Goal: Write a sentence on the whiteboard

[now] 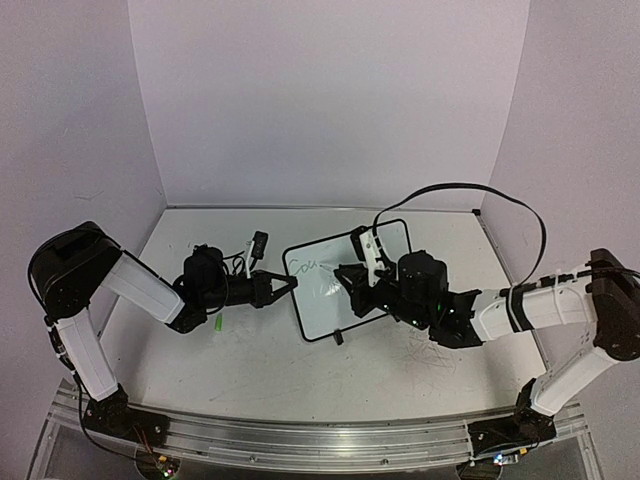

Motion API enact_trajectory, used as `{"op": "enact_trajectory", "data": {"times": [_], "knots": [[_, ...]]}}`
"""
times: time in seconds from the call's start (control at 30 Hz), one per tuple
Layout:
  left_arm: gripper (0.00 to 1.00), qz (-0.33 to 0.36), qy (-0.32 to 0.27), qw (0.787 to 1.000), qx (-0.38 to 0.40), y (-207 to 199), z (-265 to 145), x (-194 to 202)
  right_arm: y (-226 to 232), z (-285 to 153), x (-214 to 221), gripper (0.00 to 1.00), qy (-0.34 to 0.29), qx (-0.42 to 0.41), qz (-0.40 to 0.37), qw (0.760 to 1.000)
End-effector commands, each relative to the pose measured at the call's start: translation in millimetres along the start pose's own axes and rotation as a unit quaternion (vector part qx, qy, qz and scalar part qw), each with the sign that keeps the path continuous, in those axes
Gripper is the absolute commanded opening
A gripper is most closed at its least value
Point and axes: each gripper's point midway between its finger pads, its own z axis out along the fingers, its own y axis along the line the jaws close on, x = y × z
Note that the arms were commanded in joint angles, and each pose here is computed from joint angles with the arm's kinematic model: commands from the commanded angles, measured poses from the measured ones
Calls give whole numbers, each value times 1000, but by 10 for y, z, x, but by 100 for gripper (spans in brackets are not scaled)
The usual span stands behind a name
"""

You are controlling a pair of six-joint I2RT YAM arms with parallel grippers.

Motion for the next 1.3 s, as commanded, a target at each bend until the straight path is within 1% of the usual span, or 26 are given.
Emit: {"op": "enact_trajectory", "data": {"times": [0.0, 0.13, 0.3, 0.63, 0.9, 1.27], "knots": [[0, -8, -1, 1000, 2, 15, 45, -39, 7, 34, -140, 0, -19, 8, 19, 1000], [0, -6, -2, 1000, 1, 14, 44, -46, -25, 42, -123, 0, -17, 17, 16, 1000], [0, -6, -1, 1000, 1, 18, 45, -37, 133, 51, -107, 0, -17, -27, -11, 999], [0, -4, 0, 1000, 1, 21, 42, -30, -3, 150, -107, 0, -19, 19, 3, 1000], [0, -4, 2, 1000, 0, 30, 44, -10, -27, 170, -250, 0, -43, 30, -7, 999], [0, 0, 4, 1000, 0, 38, 43, 7, -69, 248, -253, 0, -45, 47, -11, 998]]}}
